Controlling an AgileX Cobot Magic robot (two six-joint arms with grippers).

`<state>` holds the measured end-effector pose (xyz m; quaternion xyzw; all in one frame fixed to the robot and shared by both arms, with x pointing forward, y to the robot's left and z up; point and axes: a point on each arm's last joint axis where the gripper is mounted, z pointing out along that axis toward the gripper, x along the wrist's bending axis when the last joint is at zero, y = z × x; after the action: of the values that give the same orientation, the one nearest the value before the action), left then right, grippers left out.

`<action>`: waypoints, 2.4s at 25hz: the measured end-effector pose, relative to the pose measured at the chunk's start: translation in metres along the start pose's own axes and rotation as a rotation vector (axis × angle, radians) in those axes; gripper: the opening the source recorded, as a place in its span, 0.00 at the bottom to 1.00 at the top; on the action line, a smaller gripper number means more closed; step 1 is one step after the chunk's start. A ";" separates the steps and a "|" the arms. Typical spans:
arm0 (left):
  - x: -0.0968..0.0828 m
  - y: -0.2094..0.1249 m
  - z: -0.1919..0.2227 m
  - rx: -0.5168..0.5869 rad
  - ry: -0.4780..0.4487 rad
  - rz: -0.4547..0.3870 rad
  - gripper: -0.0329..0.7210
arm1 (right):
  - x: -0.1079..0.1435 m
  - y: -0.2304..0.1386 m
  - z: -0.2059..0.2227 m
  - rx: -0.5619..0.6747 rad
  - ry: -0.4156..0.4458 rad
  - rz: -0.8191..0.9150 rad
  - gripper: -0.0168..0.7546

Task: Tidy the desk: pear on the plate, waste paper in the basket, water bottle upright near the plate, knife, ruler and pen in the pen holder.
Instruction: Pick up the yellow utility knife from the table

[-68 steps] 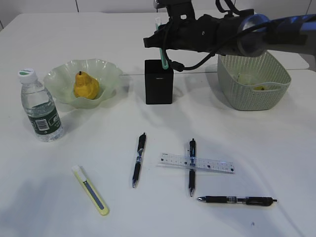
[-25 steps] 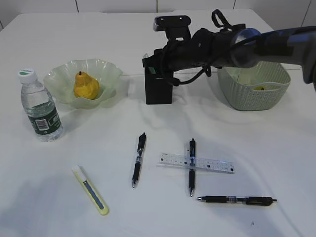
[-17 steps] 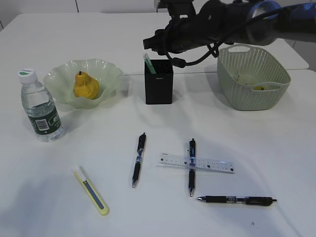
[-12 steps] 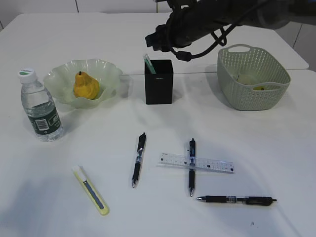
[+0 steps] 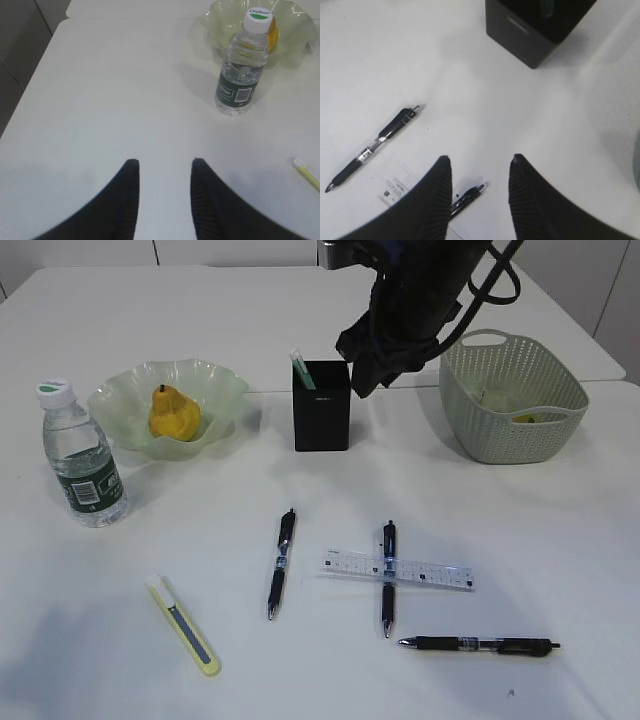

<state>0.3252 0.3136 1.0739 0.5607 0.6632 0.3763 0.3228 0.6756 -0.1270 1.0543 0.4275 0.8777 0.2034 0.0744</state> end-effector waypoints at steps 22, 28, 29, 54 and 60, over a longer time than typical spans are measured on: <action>0.000 -0.010 -0.001 0.110 0.005 -0.028 0.36 | 0.079 0.007 0.011 0.091 0.024 0.200 0.50; 0.000 -0.010 -0.001 0.112 0.005 -0.028 0.36 | 0.106 0.009 0.013 0.096 0.046 0.140 0.50; 0.000 -0.010 -0.001 0.112 0.005 -0.028 0.36 | 0.111 0.009 0.013 0.097 0.050 0.127 0.50; 0.002 -0.015 -0.001 0.165 0.020 -0.027 0.36 | 0.236 -0.031 0.093 0.340 0.158 -0.051 0.63; 0.002 -0.017 -0.002 0.190 0.029 -0.026 0.36 | 0.238 -0.033 0.101 0.344 0.169 -0.042 0.64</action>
<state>0.3148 0.3142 1.0599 0.5748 0.7075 0.3156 0.2635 0.5347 0.0702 0.9590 0.3969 0.9113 0.0842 -0.0696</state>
